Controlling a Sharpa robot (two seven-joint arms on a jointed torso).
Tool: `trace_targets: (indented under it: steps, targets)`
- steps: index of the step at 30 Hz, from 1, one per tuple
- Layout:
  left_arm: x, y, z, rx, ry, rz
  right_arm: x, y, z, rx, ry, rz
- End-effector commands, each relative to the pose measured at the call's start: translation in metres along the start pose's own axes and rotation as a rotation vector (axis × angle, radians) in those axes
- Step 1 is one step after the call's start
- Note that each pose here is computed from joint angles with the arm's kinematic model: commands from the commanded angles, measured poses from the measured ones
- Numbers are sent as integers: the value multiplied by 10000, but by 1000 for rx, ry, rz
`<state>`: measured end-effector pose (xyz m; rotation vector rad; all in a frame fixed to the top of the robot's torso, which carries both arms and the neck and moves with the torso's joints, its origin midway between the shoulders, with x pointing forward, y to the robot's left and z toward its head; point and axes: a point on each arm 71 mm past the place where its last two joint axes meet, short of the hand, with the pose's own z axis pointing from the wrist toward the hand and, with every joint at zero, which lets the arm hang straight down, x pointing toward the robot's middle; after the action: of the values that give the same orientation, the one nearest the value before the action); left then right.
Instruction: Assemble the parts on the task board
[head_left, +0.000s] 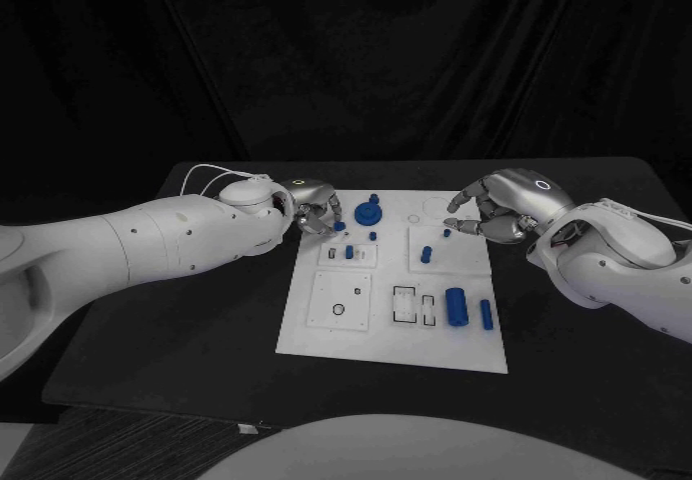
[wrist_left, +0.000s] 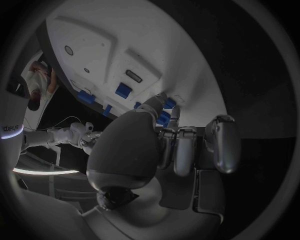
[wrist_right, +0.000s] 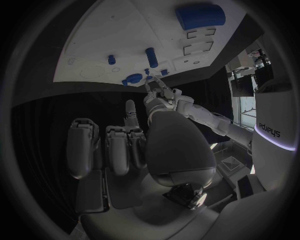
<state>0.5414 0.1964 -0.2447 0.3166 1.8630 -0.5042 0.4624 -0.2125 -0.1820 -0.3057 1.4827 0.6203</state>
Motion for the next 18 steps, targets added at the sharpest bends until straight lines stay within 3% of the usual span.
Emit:
trace_targets:
  steps: [1, 18]
  targets:
    - [21, -7, 9, 5, -7, 29, 13, -6, -6, 12, 6, -2]
    - [74, -15, 50, 2, -30, 29, 39, -6, -8, 12, 15, -1]
